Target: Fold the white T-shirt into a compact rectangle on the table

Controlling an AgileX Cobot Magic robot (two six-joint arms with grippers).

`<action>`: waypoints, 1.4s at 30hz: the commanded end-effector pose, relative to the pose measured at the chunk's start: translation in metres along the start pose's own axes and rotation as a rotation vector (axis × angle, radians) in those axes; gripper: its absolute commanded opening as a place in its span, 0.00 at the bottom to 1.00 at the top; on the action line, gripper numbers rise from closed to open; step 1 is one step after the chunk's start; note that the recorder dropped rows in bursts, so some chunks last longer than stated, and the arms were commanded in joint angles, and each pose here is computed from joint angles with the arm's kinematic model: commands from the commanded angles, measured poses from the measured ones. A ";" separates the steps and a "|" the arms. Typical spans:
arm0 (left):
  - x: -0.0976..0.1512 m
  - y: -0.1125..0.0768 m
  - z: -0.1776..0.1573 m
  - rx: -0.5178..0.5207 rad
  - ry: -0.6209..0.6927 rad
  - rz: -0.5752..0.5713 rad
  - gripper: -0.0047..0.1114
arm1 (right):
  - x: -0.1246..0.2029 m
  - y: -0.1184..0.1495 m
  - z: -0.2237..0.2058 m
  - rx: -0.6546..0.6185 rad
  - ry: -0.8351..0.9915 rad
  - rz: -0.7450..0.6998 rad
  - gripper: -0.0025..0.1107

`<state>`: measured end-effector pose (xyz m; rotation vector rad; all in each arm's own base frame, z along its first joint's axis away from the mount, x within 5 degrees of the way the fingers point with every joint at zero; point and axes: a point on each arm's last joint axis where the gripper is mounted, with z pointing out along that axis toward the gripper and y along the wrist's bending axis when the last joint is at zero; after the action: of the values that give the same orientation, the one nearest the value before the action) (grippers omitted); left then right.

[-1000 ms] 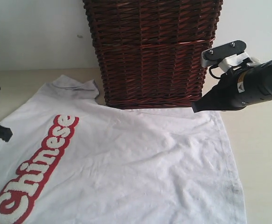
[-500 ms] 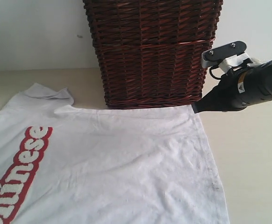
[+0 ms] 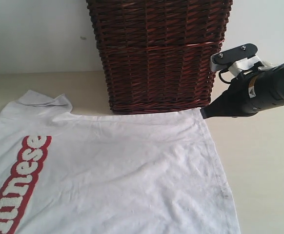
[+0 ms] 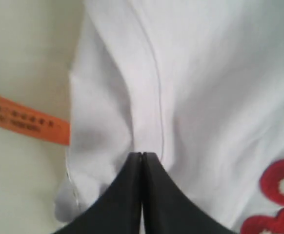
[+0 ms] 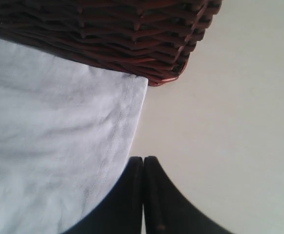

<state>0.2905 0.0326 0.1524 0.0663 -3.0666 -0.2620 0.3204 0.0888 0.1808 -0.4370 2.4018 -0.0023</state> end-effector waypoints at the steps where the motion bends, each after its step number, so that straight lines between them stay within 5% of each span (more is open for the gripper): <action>1: -0.018 -0.010 -0.033 0.163 -0.260 0.029 0.04 | 0.000 0.000 -0.002 -0.002 -0.007 0.000 0.02; 7: -0.066 -0.031 -0.026 0.381 -0.331 0.020 0.04 | 0.000 0.000 -0.002 -0.001 -0.006 0.000 0.02; 20: -0.191 -0.040 0.015 0.404 -0.371 0.058 0.04 | 0.000 0.000 -0.002 0.000 -0.003 -0.004 0.02; 25: -0.215 -0.043 0.032 0.407 -0.343 0.090 0.04 | 0.000 0.000 -0.002 0.000 -0.005 -0.006 0.02; 35: -0.247 -0.040 0.014 0.413 -0.509 0.034 0.04 | 0.000 0.000 -0.002 -0.003 -0.013 -0.006 0.02; 42: -0.252 -0.073 0.004 0.424 -0.598 0.092 0.04 | 0.000 0.000 -0.002 -0.003 -0.013 -0.006 0.02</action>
<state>0.5414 -0.0142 0.1166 -0.0986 -3.6040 0.4784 0.3204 0.0888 0.1808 -0.4348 2.4022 -0.0016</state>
